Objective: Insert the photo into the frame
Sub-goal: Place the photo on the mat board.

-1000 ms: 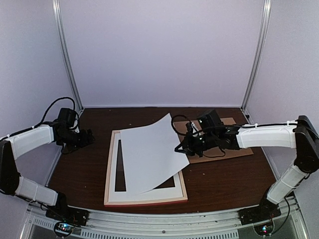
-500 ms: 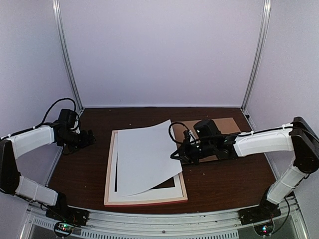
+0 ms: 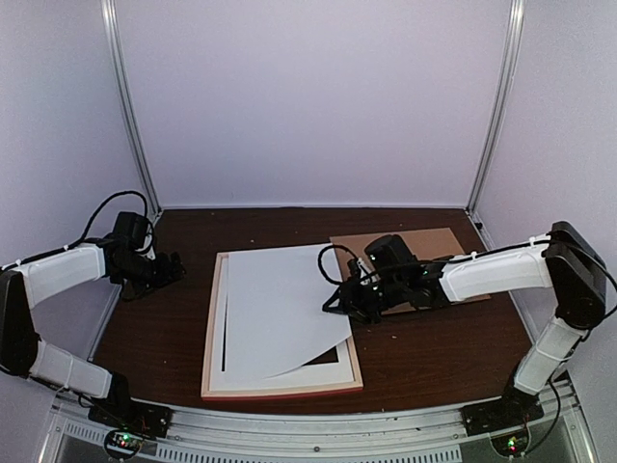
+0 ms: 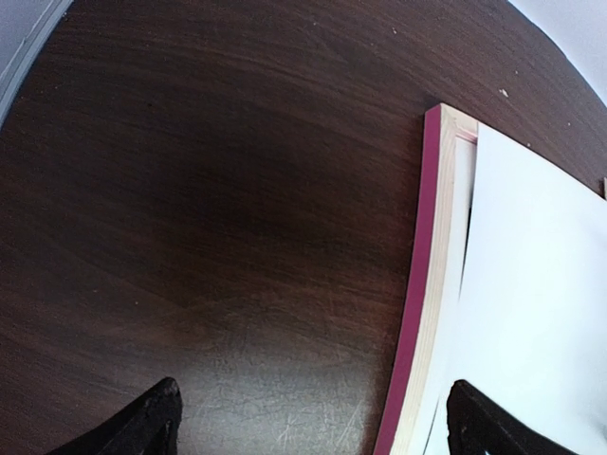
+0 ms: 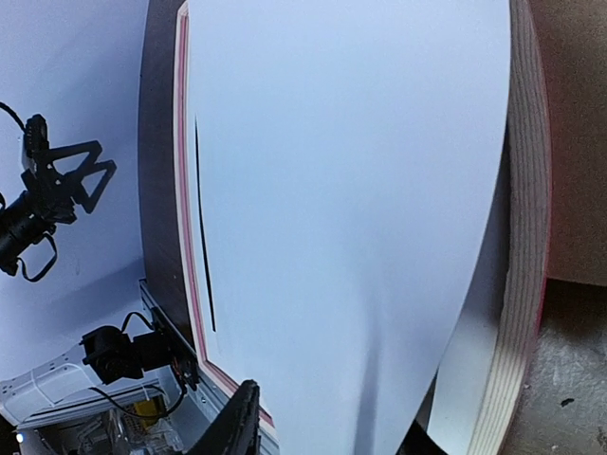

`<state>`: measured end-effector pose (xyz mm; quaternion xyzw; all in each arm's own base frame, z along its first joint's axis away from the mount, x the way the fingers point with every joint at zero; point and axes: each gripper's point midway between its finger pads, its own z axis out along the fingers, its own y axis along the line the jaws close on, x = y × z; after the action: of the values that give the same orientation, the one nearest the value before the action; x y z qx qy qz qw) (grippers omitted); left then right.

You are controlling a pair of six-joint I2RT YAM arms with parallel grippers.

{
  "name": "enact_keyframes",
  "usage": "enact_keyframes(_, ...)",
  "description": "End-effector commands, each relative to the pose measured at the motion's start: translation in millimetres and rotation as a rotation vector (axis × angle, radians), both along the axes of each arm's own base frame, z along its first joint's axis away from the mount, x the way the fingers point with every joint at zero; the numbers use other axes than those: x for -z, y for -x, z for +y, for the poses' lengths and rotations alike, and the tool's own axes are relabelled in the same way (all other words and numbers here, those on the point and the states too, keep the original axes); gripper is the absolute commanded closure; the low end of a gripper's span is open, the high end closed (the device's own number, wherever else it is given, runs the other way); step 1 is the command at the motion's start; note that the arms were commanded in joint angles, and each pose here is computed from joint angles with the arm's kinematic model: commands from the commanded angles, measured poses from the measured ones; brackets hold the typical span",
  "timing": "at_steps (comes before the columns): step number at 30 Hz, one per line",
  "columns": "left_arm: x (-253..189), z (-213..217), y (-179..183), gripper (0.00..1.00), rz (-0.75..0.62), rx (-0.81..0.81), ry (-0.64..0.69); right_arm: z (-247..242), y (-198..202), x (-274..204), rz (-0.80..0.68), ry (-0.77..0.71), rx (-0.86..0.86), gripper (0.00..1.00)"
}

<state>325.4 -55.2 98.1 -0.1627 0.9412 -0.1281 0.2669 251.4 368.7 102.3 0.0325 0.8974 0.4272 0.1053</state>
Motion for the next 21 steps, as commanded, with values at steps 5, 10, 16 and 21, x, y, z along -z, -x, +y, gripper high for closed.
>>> enact_keyframes(5, -1.6, 0.6, -6.0, 0.02, -0.026, 0.001, 0.007, -4.6, -15.5, 8.7, -0.007, 0.056, -0.051, 0.57)
enact_keyframes(10, -1.9, 0.6, -5.9, 0.02, -0.026, 0.004, 0.007, -9.2, -25.4, 17.3, 0.0, 0.071, -0.056, 0.56)
enact_keyframes(16, -2.3, -0.4, -6.7, 0.03, -0.026, 0.007, 0.01, -13.9, -34.3, 25.4, 0.013, 0.095, -0.067, 0.56)
enact_keyframes(21, 0.9, -0.9, -5.8, 0.02, -0.018, 0.008, 0.013, -12.7, -34.7, 21.6, 0.018, 0.07, -0.068, 0.69)
